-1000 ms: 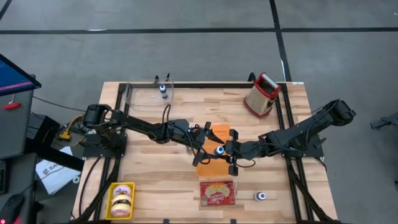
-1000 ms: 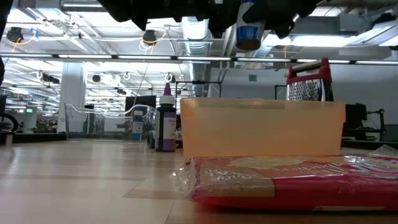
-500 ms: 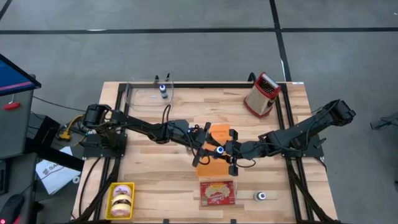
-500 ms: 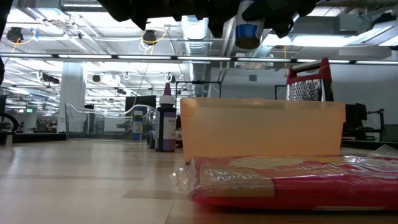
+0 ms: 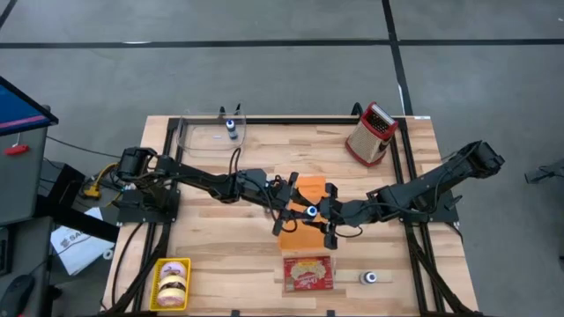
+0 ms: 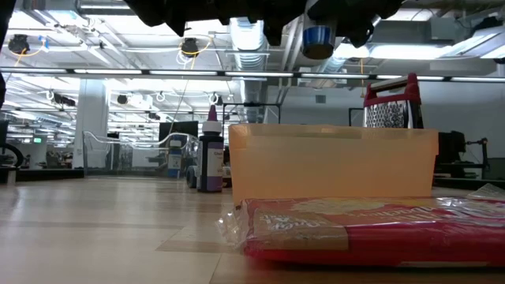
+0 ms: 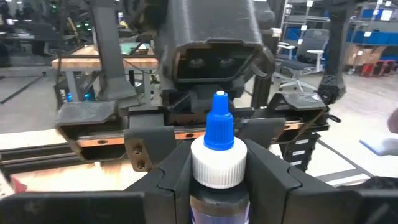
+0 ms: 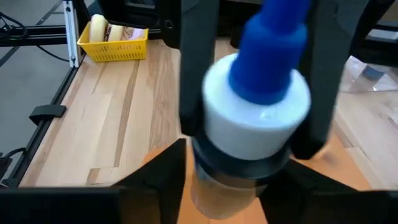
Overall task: Pick & Place Food Item
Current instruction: Put the right blue food coloring bottle into the transparent bin
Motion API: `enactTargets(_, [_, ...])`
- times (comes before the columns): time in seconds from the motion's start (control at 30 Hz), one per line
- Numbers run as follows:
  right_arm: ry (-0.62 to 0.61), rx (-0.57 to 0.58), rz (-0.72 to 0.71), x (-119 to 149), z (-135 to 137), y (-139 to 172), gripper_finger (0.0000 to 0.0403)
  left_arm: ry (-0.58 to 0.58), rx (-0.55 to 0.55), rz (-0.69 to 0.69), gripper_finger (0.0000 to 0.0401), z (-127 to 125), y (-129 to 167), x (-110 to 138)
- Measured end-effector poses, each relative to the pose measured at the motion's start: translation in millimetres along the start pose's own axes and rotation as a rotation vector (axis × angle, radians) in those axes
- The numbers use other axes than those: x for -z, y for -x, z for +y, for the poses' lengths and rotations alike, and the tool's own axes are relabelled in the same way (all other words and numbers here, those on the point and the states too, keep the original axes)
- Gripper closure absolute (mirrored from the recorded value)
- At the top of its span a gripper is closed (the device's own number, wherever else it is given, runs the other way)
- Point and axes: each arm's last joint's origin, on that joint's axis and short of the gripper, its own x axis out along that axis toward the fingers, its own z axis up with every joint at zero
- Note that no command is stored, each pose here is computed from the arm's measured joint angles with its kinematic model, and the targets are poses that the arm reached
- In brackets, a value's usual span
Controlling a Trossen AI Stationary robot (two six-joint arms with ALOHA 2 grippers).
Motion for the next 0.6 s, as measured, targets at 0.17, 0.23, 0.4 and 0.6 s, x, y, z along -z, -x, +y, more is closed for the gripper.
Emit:
enactTargets(0.17, [-0.002,0.02,0.01,2,0,1,0.0194,0.001,-0.07,0.029,0.0292,6,1,2])
enactTargets(0.23, [-0.002,0.041,0.023,4,0,1,0.0182,0.002,-0.1,0.043,0.0292,10,2,3])
enactTargets(0.4, [-0.024,0.129,0.077,11,-4,3,0.0173,0.004,-0.172,0.077,0.0292,17,5,4])
enactTargets(0.6, [-0.051,0.186,0.115,16,-5,5,0.0173,-0.024,-0.335,0.135,0.0292,22,14,-1])
